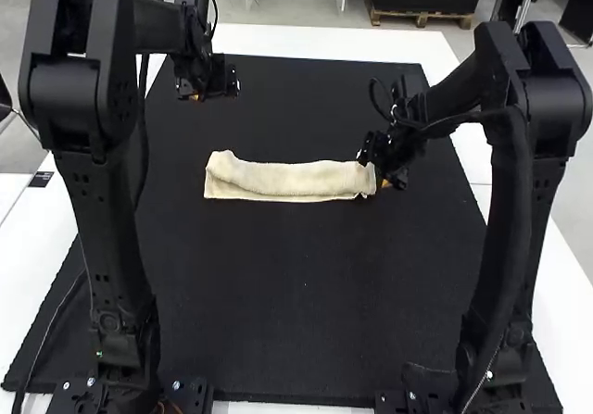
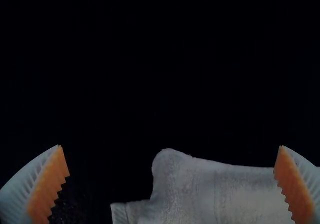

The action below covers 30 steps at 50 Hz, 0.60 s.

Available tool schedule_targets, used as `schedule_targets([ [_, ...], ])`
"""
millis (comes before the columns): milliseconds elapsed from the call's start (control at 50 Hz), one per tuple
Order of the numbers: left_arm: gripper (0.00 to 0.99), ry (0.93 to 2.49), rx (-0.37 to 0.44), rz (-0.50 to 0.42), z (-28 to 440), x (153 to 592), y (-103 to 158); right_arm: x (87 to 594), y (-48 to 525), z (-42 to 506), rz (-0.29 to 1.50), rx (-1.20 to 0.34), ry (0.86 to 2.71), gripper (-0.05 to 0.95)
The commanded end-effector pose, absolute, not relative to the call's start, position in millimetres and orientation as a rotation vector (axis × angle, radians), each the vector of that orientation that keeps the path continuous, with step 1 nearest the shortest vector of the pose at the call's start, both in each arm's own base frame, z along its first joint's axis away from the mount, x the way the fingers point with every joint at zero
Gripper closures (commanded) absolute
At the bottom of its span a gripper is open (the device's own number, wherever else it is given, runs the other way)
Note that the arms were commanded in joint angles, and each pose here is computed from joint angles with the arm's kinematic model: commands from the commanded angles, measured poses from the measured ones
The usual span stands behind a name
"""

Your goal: Fold the towel.

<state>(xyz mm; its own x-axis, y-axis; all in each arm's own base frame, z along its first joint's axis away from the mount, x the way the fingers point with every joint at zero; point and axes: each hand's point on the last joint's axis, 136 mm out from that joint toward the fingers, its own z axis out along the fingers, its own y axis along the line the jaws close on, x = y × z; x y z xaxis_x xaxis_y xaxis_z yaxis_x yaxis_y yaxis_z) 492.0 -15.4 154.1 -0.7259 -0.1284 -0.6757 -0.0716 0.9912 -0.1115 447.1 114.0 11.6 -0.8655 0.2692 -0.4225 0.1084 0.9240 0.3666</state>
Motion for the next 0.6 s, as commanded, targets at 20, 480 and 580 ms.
schedule_targets([
  [20, 0.026, 2.334, -0.148, -0.108, 176.6, 496.3, -14.8, 456.7, 112.4, 20.7, 0.444, 0.255, 2.574, 0.08],
  [480, 0.026, 2.323, -0.148, -0.11, 181.7, 496.0, -14.3, 451.8, 135.7, 5.5, 0.454, 0.19, 2.609, 0.08],
  [580, 0.026, 2.321, -0.151, -0.109, 182.0, 495.9, -12.8, 452.7, 139.6, 6.9, 0.458, 0.18, 2.606, 0.08],
])
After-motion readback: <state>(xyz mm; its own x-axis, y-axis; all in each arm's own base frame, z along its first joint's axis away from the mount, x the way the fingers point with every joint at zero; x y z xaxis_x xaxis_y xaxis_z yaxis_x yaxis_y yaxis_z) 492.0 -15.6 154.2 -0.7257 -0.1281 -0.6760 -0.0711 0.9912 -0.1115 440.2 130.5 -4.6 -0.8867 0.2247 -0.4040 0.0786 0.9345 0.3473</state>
